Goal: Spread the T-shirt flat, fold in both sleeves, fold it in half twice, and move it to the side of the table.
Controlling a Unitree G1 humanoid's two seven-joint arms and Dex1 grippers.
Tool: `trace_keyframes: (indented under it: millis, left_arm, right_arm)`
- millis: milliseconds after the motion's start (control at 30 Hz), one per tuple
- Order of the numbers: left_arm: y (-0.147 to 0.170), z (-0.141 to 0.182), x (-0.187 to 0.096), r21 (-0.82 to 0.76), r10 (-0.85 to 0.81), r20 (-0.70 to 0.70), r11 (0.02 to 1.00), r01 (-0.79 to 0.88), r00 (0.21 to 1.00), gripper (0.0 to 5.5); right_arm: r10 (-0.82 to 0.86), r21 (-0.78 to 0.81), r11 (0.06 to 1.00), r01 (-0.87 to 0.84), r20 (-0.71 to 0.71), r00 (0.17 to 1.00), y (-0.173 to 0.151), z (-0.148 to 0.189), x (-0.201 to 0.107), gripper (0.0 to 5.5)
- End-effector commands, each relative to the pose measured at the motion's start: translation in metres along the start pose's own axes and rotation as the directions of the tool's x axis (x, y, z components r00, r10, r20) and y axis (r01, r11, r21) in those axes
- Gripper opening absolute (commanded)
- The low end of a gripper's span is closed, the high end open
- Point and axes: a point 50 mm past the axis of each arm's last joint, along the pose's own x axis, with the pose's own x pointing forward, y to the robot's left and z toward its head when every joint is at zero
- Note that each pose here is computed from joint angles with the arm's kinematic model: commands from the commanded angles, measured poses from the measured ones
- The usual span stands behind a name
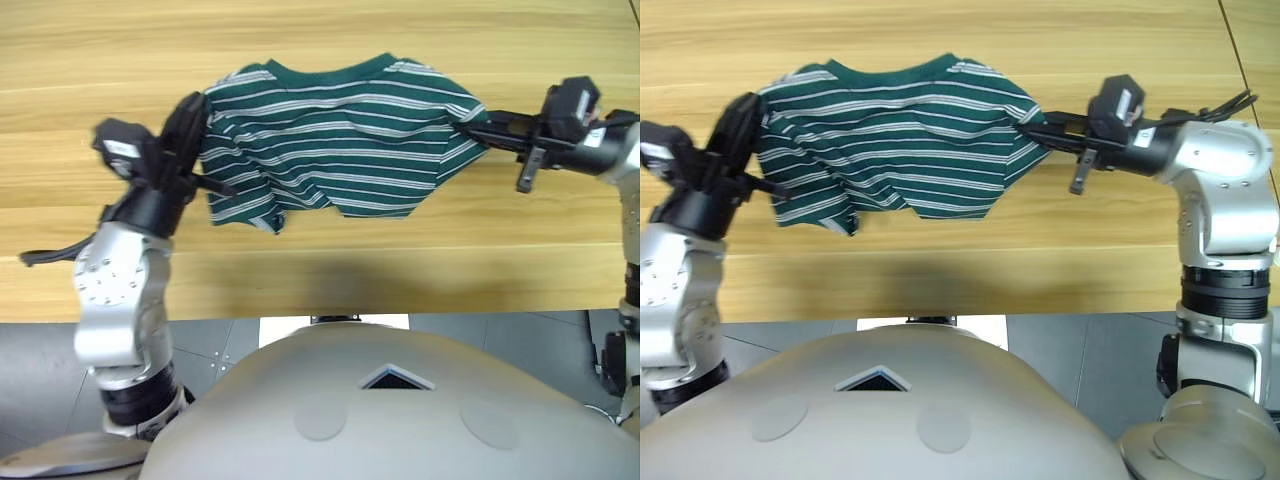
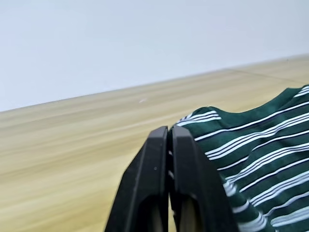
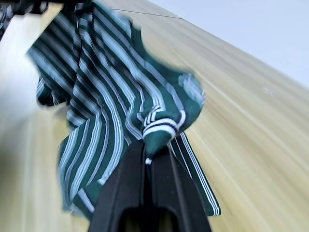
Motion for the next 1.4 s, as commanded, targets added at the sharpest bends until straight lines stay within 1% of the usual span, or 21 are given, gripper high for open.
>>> trace_keyframes:
  millis: [33, 200, 267, 333, 400, 433, 500, 533, 567, 633, 667, 700, 733, 833, 967, 1067, 1167, 1233, 1267, 1333, 1400]
  left_arm:
    - [-0.005, 0.026, -0.004, -0.019, -0.119, 0.087, 0.992, 0.122, 0.989, 0.02]
    - [-0.020, 0.022, 0.006, -0.139, -0.323, 0.105, 0.932, 0.336, 0.940, 0.02]
    - [-0.004, -0.001, 0.034, -0.225, -0.405, 0.028, 0.888, 0.400, 0.914, 0.02]
    - [0.026, -0.025, 0.073, -0.219, -0.427, -0.123, 0.892, 0.395, 0.896, 0.02]
    - [0.076, -0.034, 0.129, -0.138, -0.333, -0.308, 0.943, 0.304, 0.891, 0.02]
    - [0.104, -0.019, 0.158, -0.037, -0.214, -0.363, 0.976, 0.215, 0.907, 0.02]
    - [0.151, 0.054, 0.195, 0.187, 0.119, -0.278, 0.980, -0.067, 0.953, 0.02]
    - [0.167, 0.104, 0.200, 0.240, 0.271, -0.137, 0.942, -0.234, 0.953, 0.02]
    - [0.178, 0.160, 0.196, 0.238, 0.411, 0.051, 0.880, -0.411, 0.910, 0.02]
    - [0.186, 0.244, 0.173, 0.112, 0.555, 0.348, 0.775, -0.622, 0.755, 0.02]
    - [0.183, 0.268, 0.165, 0.080, 0.567, 0.427, 0.752, -0.654, 0.705, 0.02]
    - [0.178, 0.282, 0.163, 0.067, 0.545, 0.472, 0.761, -0.645, 0.693, 0.02]
    - [0.172, 0.286, 0.167, 0.065, 0.512, 0.485, 0.787, -0.613, 0.709, 0.02]
    - [0.157, 0.272, 0.188, 0.074, 0.427, 0.445, 0.859, -0.507, 0.787, 0.02]
    - [0.134, 0.229, 0.222, 0.104, 0.291, 0.326, 0.935, -0.340, 0.900, 0.02]
    - [0.111, 0.192, 0.244, 0.164, 0.160, 0.224, 0.966, -0.199, 0.961, 0.02]
    - [0.077, 0.128, 0.262, 0.191, -0.107, 0.069, 0.977, 0.092, 0.992, 0.02]
    - [0.056, 0.065, 0.252, 0.193, -0.328, -0.063, 0.923, 0.334, 0.943, 0.02]
    - [0.044, 0.035, 0.234, 0.176, -0.432, -0.117, 0.877, 0.446, 0.894, 0.02]
    - [0.019, -0.002, 0.186, 0.118, -0.595, -0.191, 0.776, 0.620, 0.781, 0.02]
    - [0.001, -0.022, 0.134, 0.032, -0.710, -0.253, 0.673, 0.739, 0.658, 0.02]
  right_arm:
    - [0.124, -0.141, 0.983, -0.120, 0.021, 0.992, 0.009, 0.022, -0.013, 0.00]
    - [0.179, -0.207, 0.963, -0.176, -0.004, 0.984, 0.005, 0.036, -0.005, 0.00]
    - [0.132, -0.168, 0.975, -0.143, -0.076, 0.988, -0.020, 0.020, 0.014, 0.00]
    - [0.066, -0.117, 0.989, -0.086, -0.164, 0.984, -0.055, 0.003, 0.035, 0.00]
    - [-0.085, -0.094, 0.994, 0.060, -0.293, 0.952, -0.105, -0.002, 0.055, 0.00]
    - [-0.228, -0.142, 0.972, 0.189, -0.361, 0.904, -0.132, 0.008, 0.062, 0.00]
    - [-0.601, -0.334, 0.796, 0.505, -0.334, 0.726, -0.179, 0.063, 0.057, 0.00]
    - [-0.759, -0.395, 0.642, 0.657, -0.201, 0.620, -0.196, 0.109, 0.046, 0.00]
    - [-0.869, -0.419, 0.459, 0.783, -0.030, 0.494, -0.206, 0.162, 0.029, 0.00]
    - [-0.935, -0.376, 0.143, 0.915, 0.252, 0.250, -0.205, 0.244, -0.012, 0.00]
    - [-0.926, -0.358, 0.030, 0.933, 0.342, 0.161, -0.200, 0.269, -0.027, 0.00]
    - [-0.905, -0.333, -0.045, 0.942, 0.413, 0.103, -0.194, 0.288, -0.037, 0.00]
    - [-0.888, -0.314, -0.068, 0.947, 0.453, 0.086, -0.191, 0.297, -0.040, 0.00]
    - [-0.884, -0.317, 0.010, 0.948, 0.441, 0.156, -0.194, 0.288, -0.024, 0.00]
    - [-0.880, -0.339, 0.209, 0.917, 0.345, 0.328, -0.202, 0.241, 0.013, 0.00]
    - [-0.840, -0.358, 0.399, 0.844, 0.226, 0.494, -0.202, 0.183, 0.045, 0.00]
    - [-0.709, -0.313, 0.653, 0.690, 0.070, 0.702, -0.182, 0.092, 0.080, 0.00]
    - [-0.575, -0.225, 0.794, 0.565, 0.024, 0.818, -0.157, 0.035, 0.083, 0.00]
    - [-0.500, -0.173, 0.850, 0.497, 0.029, 0.866, -0.143, 0.012, 0.078, 0.00]
    - [-0.355, -0.129, 0.923, 0.362, 0.071, 0.932, -0.117, -0.019, 0.064, 0.00]
    - [-0.221, -0.141, 0.962, 0.235, 0.114, 0.969, -0.088, -0.032, 0.043, 0.00]
